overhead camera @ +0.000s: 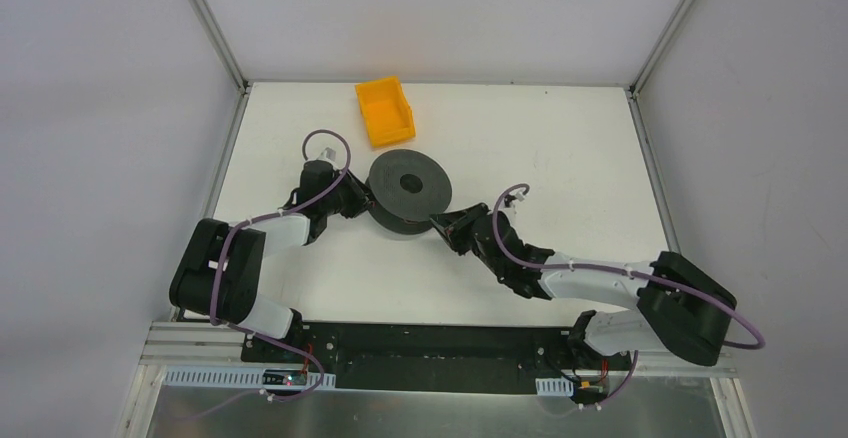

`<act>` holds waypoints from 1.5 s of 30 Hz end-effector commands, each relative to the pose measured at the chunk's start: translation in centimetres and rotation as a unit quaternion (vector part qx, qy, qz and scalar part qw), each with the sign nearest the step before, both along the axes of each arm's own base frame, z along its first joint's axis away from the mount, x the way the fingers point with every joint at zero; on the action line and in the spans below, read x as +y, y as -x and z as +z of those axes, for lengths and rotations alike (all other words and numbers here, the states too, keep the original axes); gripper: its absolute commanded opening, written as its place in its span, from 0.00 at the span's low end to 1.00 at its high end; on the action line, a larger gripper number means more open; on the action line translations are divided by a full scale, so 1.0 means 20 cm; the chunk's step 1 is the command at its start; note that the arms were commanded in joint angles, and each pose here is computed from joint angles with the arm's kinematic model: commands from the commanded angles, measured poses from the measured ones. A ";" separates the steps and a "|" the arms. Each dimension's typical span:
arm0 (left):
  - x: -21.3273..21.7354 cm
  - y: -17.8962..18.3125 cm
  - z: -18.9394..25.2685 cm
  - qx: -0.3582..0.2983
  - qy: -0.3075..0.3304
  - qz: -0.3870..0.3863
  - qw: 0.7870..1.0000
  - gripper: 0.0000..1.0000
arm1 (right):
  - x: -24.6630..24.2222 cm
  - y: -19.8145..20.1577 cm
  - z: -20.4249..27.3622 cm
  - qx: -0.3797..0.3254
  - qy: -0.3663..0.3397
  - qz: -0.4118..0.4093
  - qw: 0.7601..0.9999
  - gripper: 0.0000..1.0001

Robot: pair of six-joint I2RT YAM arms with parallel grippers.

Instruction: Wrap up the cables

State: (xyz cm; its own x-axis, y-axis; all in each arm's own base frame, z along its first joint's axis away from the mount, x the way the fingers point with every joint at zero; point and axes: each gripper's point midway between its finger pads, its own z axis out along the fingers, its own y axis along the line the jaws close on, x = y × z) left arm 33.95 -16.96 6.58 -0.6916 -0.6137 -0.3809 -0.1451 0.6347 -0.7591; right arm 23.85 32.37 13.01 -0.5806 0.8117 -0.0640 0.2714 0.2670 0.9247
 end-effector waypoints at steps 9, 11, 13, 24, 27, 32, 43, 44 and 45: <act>0.09 0.04 -0.03 0.020 -0.071 -0.008 0.997 0.22 | -0.23 0.00 0.15 -0.063 0.046 -0.047 0.996 0.18; 0.10 0.04 -0.03 0.024 -0.074 -0.005 0.997 0.24 | -0.24 0.00 0.14 -0.065 0.050 -0.052 0.995 0.18; 0.11 0.05 -0.03 0.028 -0.077 -0.004 0.997 0.24 | -0.25 0.00 0.14 -0.067 0.054 -0.054 0.995 0.18; 0.12 0.06 -0.06 0.042 -0.079 -0.002 0.996 0.28 | -0.28 -0.02 0.11 -0.068 0.077 -0.063 0.993 0.18; 0.13 0.07 -0.07 0.048 -0.078 0.001 0.996 0.29 | -0.28 -0.02 0.11 -0.070 0.078 -0.063 0.992 0.18; 0.14 0.08 -0.09 0.056 -0.074 0.006 0.996 0.29 | -0.28 -0.03 0.13 -0.074 0.081 -0.065 0.992 0.18; 0.19 0.10 -0.10 0.065 -0.036 0.035 0.997 0.31 | -0.29 -0.02 0.12 -0.072 0.081 -0.065 0.992 0.18; 0.19 0.10 -0.09 0.063 -0.030 0.038 0.997 0.32 | -0.29 -0.02 0.12 -0.073 0.080 -0.065 0.992 0.18; 0.18 0.10 -0.09 0.063 -0.023 0.040 0.997 0.32 | -0.29 -0.02 0.12 -0.073 0.081 -0.065 0.992 0.18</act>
State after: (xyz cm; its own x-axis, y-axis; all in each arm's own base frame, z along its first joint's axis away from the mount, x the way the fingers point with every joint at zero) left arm 32.20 -13.92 4.62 -0.7123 -0.6126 -0.3425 -0.2627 0.6852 -0.6793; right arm 23.92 27.01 14.44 -0.4755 0.8393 -0.2637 0.2010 0.3955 0.8962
